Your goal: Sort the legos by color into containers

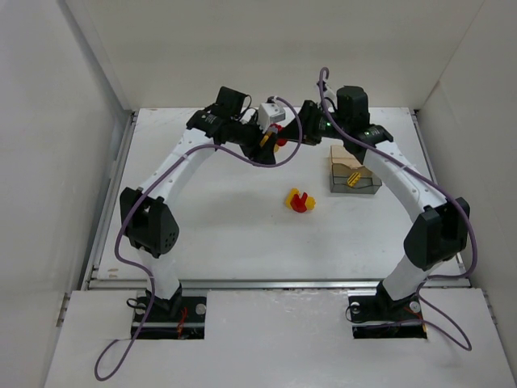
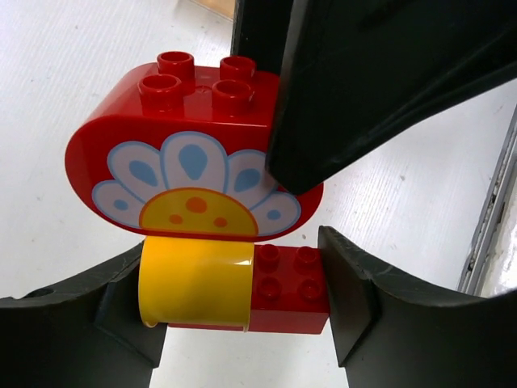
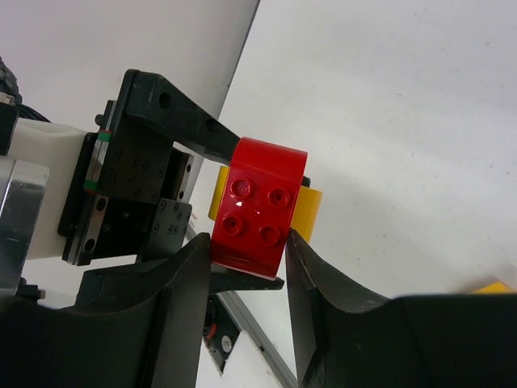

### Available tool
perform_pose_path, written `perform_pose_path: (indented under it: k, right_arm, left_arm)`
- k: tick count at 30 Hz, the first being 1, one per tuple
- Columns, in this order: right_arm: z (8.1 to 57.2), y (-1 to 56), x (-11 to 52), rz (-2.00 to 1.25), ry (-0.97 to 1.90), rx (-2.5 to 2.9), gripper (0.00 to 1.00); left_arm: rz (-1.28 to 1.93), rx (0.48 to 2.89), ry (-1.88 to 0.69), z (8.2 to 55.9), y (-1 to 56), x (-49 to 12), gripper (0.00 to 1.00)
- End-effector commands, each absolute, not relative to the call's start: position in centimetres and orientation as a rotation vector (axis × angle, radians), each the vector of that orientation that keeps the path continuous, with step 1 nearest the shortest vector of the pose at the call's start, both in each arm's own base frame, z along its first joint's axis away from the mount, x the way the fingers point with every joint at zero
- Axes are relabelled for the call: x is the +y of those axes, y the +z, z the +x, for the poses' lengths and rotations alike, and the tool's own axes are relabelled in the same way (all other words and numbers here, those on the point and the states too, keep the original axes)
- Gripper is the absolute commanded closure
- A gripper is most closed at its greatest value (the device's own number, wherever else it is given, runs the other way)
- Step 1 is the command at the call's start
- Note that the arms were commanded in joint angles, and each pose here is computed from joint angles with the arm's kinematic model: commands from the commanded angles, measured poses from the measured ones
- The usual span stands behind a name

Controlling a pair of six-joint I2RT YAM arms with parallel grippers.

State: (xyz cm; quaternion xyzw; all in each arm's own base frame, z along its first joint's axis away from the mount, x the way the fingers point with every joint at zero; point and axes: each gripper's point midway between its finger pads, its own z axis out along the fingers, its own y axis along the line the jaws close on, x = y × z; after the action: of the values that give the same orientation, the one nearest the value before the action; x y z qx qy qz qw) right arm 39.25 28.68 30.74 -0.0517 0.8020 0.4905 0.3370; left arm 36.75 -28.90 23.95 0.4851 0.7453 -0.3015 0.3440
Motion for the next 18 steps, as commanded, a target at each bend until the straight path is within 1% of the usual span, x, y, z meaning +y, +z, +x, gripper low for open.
perform_pose_path:
  k: [1, 2, 3, 4, 6, 7, 8, 11, 14, 15, 17, 18]
  right_arm:
    - [39.2, 35.3, 28.5, -0.183, 1.301, 1.951, 1.0]
    - [39.2, 35.3, 28.5, -0.184, 1.301, 1.951, 1.0]
    - [39.2, 35.3, 28.5, -0.184, 1.301, 1.951, 1.0]
    - [39.2, 35.3, 28.5, -0.184, 1.301, 1.951, 1.0]
    - [39.2, 35.3, 28.5, -0.184, 1.301, 1.951, 1.0]
    - [39.2, 35.3, 28.5, -0.184, 1.301, 1.951, 1.0]
    - [39.2, 35.3, 28.5, -0.184, 1.301, 1.951, 1.0]
    - [39.2, 35.3, 28.5, -0.184, 1.301, 1.951, 1.0]
    - [39.2, 35.3, 28.5, -0.184, 1.301, 1.951, 1.0]
    - [39.2, 35.3, 28.5, -0.184, 1.301, 1.951, 1.0]
    - [39.1, 35.3, 28.6, -0.191, 1.309, 1.951, 1.0]
    - [39.1, 35.3, 28.6, -0.191, 1.309, 1.951, 1.0]
  left_arm:
    - [1.253, 1.866, -0.791, 35.8, 26.8, -28.6, 0.45]
    - [1.255, 1.885, -0.788, 36.0, 26.5, -28.1, 0.43]
    - [1.255, 1.885, -0.788, 36.0, 26.5, -28.1, 0.31]
    - [1.267, 1.889, -0.786, 35.8, 26.3, -28.0, 0.23]
    - [1.275, 1.882, -0.781, 35.8, 26.3, -28.0, 0.11]
    - [1.274, 1.872, -0.777, 35.7, 26.7, -27.9, 0.02]
    - [1.264, 1.876, -0.773, 35.9, 27.0, -27.6, 0.0]
    - [1.296, 1.86, -0.757, 35.8, 26.8, -27.4, 0.0]
    - [1.311, 1.854, -0.766, 35.6, 26.7, -27.4, 0.06]
    - [1.316, 1.87, -0.784, 35.4, 26.2, -27.5, 0.16]
    - [1.309, 1.864, -0.799, 35.4, 26.6, -27.7, 0.29]
    - [1.31, 1.876, -0.804, 35.5, 26.1, -27.8, 0.34]
